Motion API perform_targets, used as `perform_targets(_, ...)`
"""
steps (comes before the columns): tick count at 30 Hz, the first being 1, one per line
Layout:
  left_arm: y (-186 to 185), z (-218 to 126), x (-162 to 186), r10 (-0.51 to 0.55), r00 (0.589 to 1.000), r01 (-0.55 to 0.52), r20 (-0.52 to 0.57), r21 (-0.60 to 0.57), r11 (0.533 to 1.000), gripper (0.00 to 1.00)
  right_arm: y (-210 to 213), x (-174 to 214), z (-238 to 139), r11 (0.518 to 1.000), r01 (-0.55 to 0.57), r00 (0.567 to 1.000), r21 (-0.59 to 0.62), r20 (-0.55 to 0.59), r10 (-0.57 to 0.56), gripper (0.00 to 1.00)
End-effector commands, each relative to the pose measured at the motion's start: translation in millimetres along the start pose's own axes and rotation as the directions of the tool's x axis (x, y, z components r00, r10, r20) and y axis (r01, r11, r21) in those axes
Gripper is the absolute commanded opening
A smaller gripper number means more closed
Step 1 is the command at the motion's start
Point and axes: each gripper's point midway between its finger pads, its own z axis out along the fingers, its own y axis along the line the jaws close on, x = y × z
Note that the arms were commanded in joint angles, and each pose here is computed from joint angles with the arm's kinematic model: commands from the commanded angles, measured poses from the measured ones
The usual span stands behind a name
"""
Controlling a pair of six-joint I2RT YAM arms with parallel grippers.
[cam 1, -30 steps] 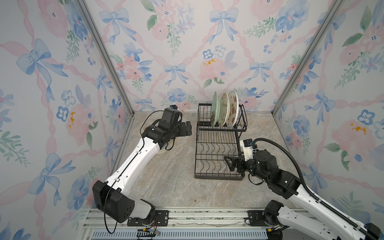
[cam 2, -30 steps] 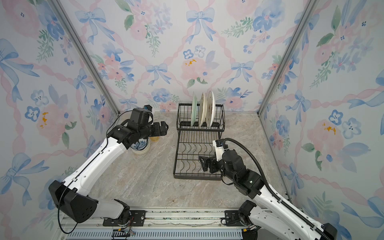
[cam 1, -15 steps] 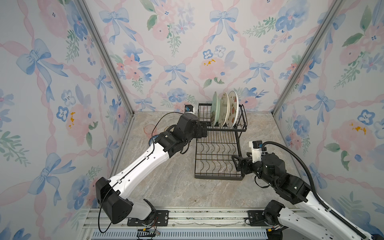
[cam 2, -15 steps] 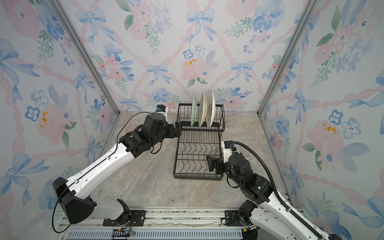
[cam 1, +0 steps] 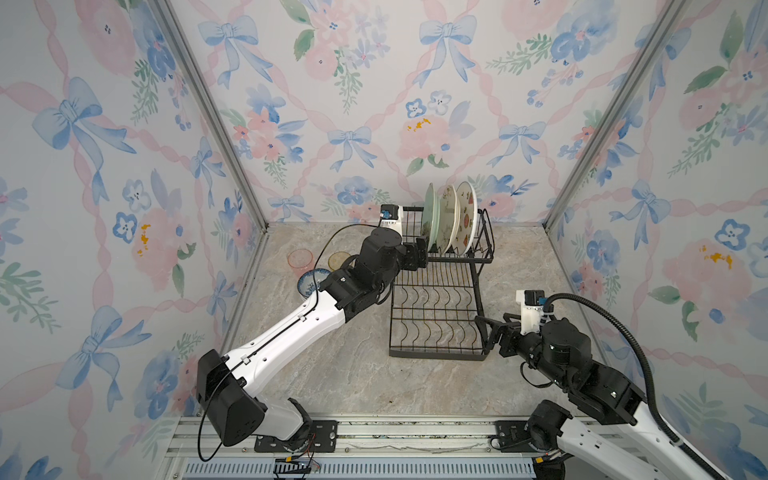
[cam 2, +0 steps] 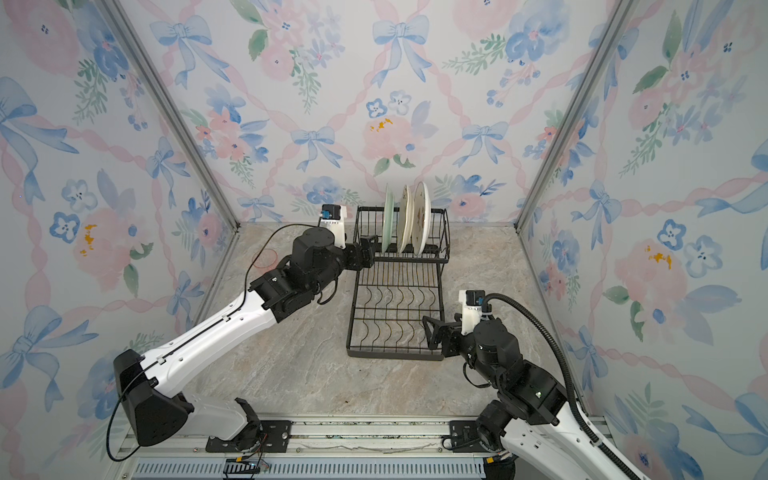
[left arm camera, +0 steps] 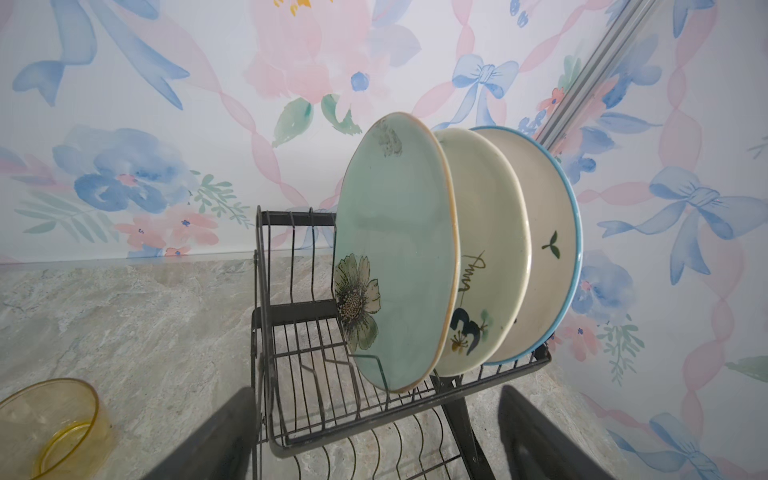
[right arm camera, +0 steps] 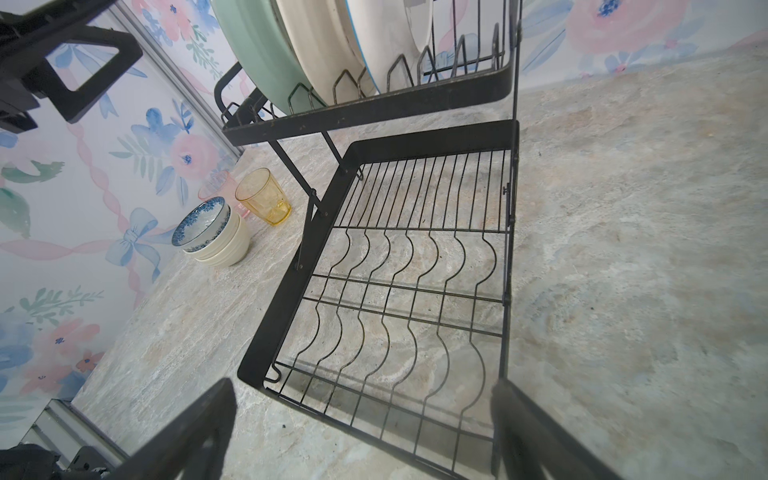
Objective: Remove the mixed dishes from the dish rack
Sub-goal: 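Move the left gripper to the upright plates in the upper rack tier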
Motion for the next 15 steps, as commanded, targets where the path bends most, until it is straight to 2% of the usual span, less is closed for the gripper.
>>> perform_targets(1,-14.1,13.5,-3.8,0.003,0.999,-0.005,0.043,0.047,0.999,0.83,-14.1,12.1,-0.3,0.998,-0.025,0.999,0.053,-0.029,0.026,0.97)
perform_targets(7,-29.0,28.9,0.1,0.013,0.999,-0.017,0.045,0.083,0.996,0.74,-21.8,17.9,-3.2,0.996,-0.028,0.998,0.086,-0.045,0.032,0.97)
perform_targets(15,-33.7,49.2,4.0,0.051,0.997,-0.055,0.055,0.075,0.996,0.68,-25.2,23.6,-3.1,0.995,-0.046,0.998,0.089,-0.047,0.05,0.97)
